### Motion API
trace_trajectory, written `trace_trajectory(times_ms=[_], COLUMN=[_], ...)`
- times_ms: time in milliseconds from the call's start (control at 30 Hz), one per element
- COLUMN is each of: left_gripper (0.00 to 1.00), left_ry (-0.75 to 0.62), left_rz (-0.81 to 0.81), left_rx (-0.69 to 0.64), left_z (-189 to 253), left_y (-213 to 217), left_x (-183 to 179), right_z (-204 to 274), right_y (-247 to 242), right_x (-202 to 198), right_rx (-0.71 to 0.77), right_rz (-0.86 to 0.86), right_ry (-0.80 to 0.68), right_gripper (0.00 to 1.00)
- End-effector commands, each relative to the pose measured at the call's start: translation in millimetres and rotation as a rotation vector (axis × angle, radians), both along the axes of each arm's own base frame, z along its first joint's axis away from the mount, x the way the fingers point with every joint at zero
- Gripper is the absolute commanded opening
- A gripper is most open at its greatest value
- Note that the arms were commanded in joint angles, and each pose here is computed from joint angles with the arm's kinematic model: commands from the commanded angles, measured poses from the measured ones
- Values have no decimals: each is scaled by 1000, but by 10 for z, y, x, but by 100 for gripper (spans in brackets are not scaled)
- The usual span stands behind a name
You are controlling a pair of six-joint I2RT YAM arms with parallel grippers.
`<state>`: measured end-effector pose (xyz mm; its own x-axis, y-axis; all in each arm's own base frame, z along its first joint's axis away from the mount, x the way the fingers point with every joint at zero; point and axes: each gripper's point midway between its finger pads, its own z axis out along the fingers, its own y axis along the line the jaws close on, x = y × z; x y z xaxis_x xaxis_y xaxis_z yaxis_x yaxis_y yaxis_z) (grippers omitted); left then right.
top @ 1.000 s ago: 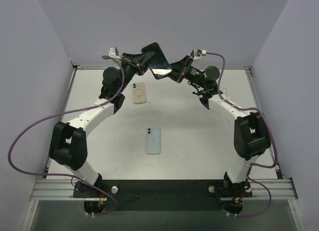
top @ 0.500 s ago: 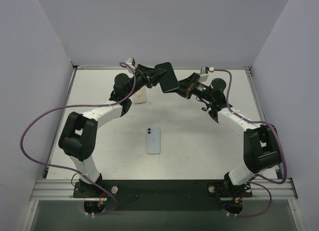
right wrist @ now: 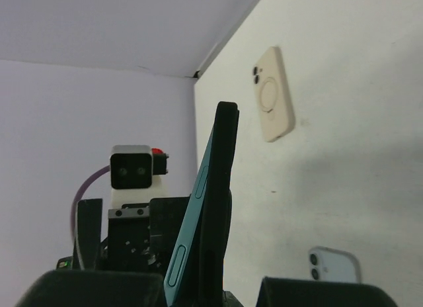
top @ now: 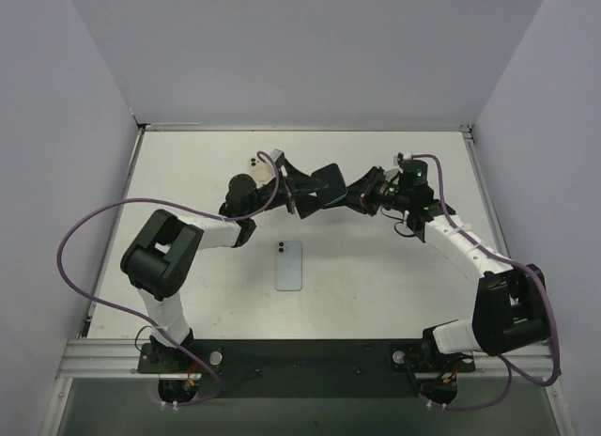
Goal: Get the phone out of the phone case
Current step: Remove the phone case from the phone.
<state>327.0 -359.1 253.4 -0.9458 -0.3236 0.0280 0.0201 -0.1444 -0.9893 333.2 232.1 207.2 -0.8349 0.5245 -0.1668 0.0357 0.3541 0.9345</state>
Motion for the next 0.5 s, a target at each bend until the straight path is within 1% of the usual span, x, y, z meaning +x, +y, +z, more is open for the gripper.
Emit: trace_trajectory(times_ms=[0,100,133,167,200,233,267,300,333,367,400,433,467], left_gripper=[83,84,84,84,84,84,84,84,84,84,84,84,84], left_ry=[-196,-195,-203,-212,-181,-222,-218,-142,-198,-110,-108,-187,-119], left_rz=[-114,-111,-110,-110,-113,-104,-95,-88,-71,-50,-51,-47,-41], left_rx=[-62,-58,-50,-41,-5,35,74,149,203,296,347,406,505], left_z=[268,216,205,193,108,57,-19,-215,-257,-485,-566,-554,-774], left_y=[147,239,253,255,236,222,207,172,148,140,100,47,64], left_x=[-431,-478,-486,-487,-463,-455,-428,-389,-342,-283,-287,-214,-207], right_z=[-294,-310,-350,-394,-435,-480,-523,-606,-648,-693,-733,-809,-856], right_y=[-446,-594,-637,-725,-772,-781,-828,-933,-979,-928,-1066,-1072,-993], right_x=[58,66,26,49,19,-9,-16,-36,-45,-101,-77,-102,-147], right_rx=[-283,-385,-435,-491,-531,-590,-639,-722,-784,-857,-978,-1038,-1084], right_rz=[-134,-171,-159,-188,-190,-164,-170,-192,-201,-165,-224,-213,-175], right_ry=[-14,-31,-39,-42,-29,-49,-50,-37,-42,-79,-96,-98,-122], right_gripper=[0,0,0,0,0,0,0,0,0,0,0,0,0])
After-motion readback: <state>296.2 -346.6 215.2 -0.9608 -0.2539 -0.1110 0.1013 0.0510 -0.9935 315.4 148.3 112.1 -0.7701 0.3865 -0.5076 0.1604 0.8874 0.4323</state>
